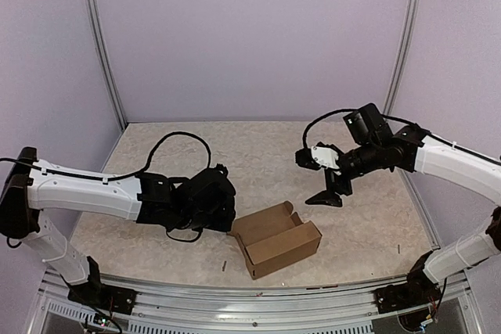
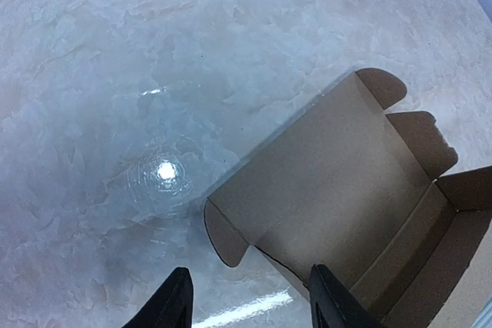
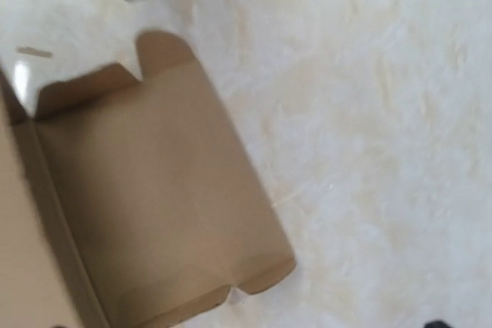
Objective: Fold the paper box
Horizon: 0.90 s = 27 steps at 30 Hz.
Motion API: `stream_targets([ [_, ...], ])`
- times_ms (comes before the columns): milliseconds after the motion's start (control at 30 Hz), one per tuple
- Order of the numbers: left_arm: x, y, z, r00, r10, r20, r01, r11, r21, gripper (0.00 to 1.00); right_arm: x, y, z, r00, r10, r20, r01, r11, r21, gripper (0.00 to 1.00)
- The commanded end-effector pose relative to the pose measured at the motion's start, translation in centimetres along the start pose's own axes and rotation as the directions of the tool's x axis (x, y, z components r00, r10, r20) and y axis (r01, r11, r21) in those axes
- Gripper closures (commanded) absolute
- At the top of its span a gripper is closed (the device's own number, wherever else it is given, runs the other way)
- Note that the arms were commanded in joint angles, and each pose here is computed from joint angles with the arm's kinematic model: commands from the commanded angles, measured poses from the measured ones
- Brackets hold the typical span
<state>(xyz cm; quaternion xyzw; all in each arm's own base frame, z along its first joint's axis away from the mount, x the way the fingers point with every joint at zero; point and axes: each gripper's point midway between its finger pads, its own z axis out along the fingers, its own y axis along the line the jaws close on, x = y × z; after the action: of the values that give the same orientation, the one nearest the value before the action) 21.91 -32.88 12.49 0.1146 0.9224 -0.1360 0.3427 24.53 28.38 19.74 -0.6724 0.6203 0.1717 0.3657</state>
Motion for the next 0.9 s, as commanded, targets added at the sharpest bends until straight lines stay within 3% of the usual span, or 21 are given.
stream_targets([
  [0, 0.6, 1.6, 1.4, 0.992, -0.082, -0.097, 0.077, 0.996, -0.052, 0.49, 0.8, 4.1, -1.3, 0.997, -0.073, 0.013, 0.074, 0.991, -0.11, 0.0],
  [200, 2.8, 3.0, 3.3, 0.94, -0.258, -0.224, 0.256, 0.966, -0.036, 0.57, 2.6, 8.8, 0.4, 0.98, -0.192, -0.045, 0.18, 0.965, -0.191, 0.0],
  [333, 3.3, 3.0, 4.4, 0.913, -0.31, -0.266, 0.316, 0.948, -0.019, 0.61, 2.2, 10.7, 1.4, 0.961, -0.268, -0.068, 0.25, 0.947, -0.203, 0.0],
  [867, 4.7, 2.8, 8.2, 0.895, -0.286, -0.342, 0.303, 0.953, -0.004, 0.92, 1.0, 10.4, 5.0, 0.973, -0.222, -0.061, 0.197, 0.941, -0.273, 0.0],
])
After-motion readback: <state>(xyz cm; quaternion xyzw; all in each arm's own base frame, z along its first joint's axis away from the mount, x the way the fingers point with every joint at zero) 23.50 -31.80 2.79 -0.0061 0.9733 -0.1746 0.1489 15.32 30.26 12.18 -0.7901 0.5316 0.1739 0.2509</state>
